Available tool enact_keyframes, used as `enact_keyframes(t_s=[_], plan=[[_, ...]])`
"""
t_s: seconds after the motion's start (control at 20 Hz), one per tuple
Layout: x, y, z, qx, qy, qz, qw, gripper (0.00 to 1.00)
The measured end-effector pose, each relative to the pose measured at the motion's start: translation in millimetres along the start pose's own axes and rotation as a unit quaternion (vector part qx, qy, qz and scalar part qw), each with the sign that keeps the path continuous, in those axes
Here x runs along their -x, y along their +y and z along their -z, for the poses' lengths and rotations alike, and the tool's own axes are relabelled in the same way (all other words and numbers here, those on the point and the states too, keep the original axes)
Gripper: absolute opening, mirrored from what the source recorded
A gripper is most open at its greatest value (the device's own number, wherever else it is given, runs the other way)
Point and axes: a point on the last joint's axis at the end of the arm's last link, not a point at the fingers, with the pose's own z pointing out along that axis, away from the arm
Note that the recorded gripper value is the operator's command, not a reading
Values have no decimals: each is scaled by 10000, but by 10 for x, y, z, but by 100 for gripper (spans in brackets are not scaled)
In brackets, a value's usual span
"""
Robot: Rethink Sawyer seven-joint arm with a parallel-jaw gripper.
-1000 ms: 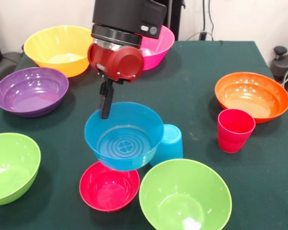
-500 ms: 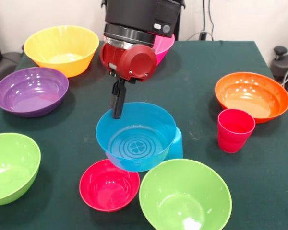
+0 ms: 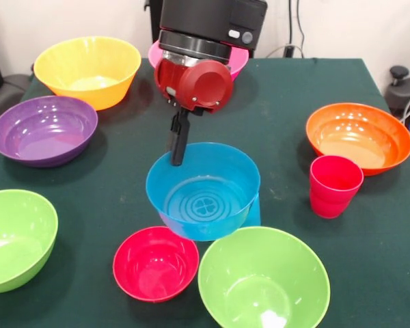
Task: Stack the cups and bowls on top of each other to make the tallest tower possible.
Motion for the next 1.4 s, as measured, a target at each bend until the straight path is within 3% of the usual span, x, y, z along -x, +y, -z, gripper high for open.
enact_keyframes(t_s=[0.3, 0.75, 1.4], plan=[[-195, -32, 41, -90, 60, -132, 9999, 0], [-512, 55, 160, -96, 63, -67, 9999, 0], [-490, 2, 176, -158, 28, -121, 9998, 0]])
